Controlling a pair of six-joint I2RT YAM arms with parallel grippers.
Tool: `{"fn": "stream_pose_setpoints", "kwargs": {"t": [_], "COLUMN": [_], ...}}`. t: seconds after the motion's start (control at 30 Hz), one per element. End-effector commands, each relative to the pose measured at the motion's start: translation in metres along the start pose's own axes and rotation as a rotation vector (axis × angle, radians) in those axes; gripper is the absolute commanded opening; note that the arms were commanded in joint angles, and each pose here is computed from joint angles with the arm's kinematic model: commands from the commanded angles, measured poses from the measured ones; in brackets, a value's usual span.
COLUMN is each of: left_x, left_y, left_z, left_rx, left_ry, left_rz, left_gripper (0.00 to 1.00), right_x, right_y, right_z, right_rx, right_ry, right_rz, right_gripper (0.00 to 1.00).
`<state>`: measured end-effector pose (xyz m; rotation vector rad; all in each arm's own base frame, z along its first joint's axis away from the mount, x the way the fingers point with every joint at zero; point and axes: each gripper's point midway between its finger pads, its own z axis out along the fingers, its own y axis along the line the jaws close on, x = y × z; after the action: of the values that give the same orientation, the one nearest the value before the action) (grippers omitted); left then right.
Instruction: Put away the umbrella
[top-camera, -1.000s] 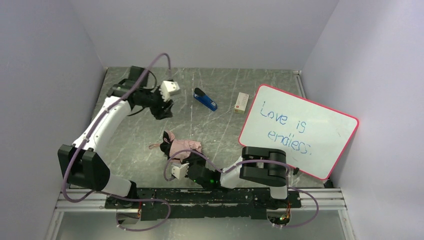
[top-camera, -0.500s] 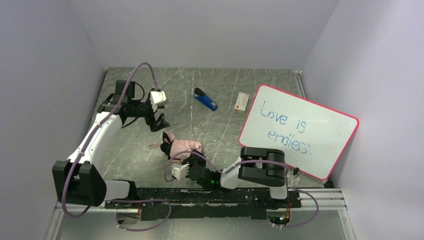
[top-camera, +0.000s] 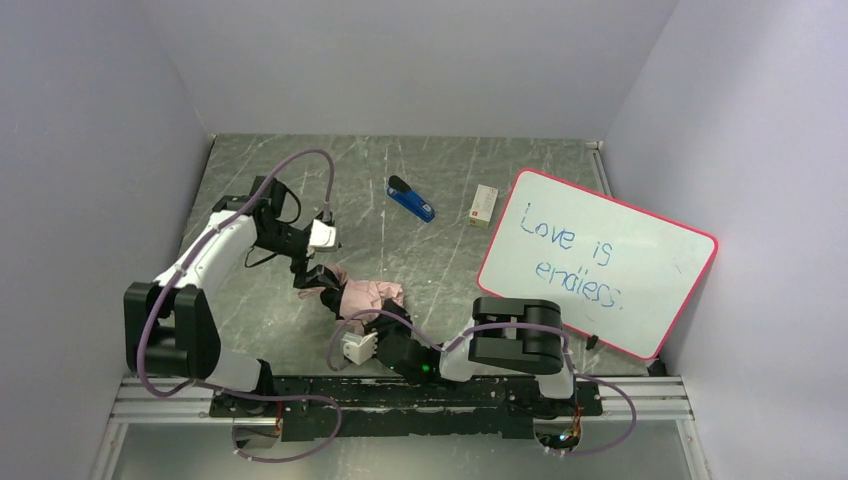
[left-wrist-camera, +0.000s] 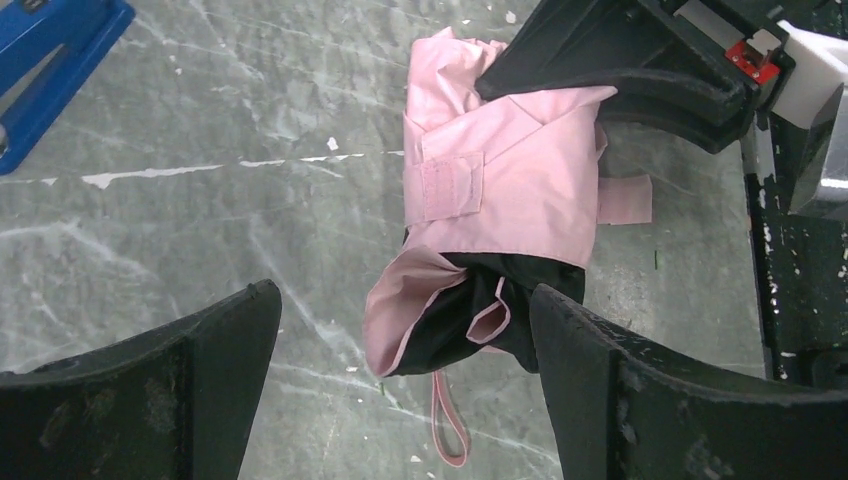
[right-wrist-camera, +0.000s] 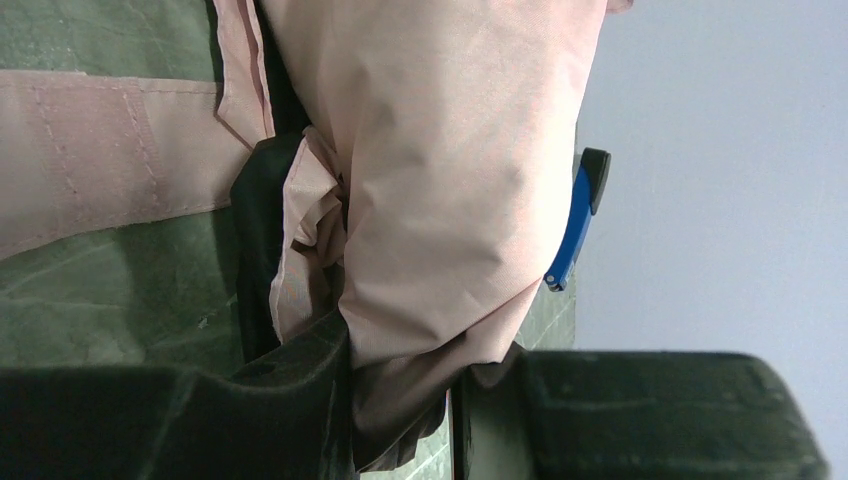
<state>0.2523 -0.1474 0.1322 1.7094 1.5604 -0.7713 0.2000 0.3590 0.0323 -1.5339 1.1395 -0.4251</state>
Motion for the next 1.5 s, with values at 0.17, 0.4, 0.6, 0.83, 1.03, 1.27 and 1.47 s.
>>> {"fn": "stream_pose_setpoints", "kwargs": {"t": [0.17,0.4,0.6,0.83,1.03,1.27,1.47], "left_x": [-0.012,0.001,0.021,0.040,0.058,0.078,0.097], "left_y": [-0.023,-0.033,-0.037,-0.044,-0.044,-0.045,-0.051], "left_z": [0.031,0.053,0.063,0.075,0.081,0.088,0.087], "left_rx": [0.181,0.169,0.182,0.226,0.224,0.222,0.210], "left_ry": [-0.004,0.092,0.159,0.204,0.262,0.349,0.429], "left_rz": [0.058,0.036,-0.014,-0.077,-0.132,-0.185,-0.187], "left_gripper": [0.97,0.97,0.97,0.97,0.97,0.97,0.78], "right_x": [0.051,0.051,0.051,0.050,0.048,0.048,0.045], "right_y": [0.041,0.043,0.044,0.046,0.045,0.043,0.042], "right_z": [-0.012,-0.013,-0.013,-0.012,-0.011,-0.012,-0.012], "right_rx": [-0.129,-0.129,-0.130,-0.132,-0.128,-0.115,-0.105], "right_ry": [0.142,0.141,0.136,0.133,0.128,0.127,0.119], "right_rz": [-0.180,-0.171,-0.175,-0.176,-0.181,-0.169,-0.157], "right_gripper": [0.25,0.25,0.25,0.25,0.25,0.24,0.24]}}
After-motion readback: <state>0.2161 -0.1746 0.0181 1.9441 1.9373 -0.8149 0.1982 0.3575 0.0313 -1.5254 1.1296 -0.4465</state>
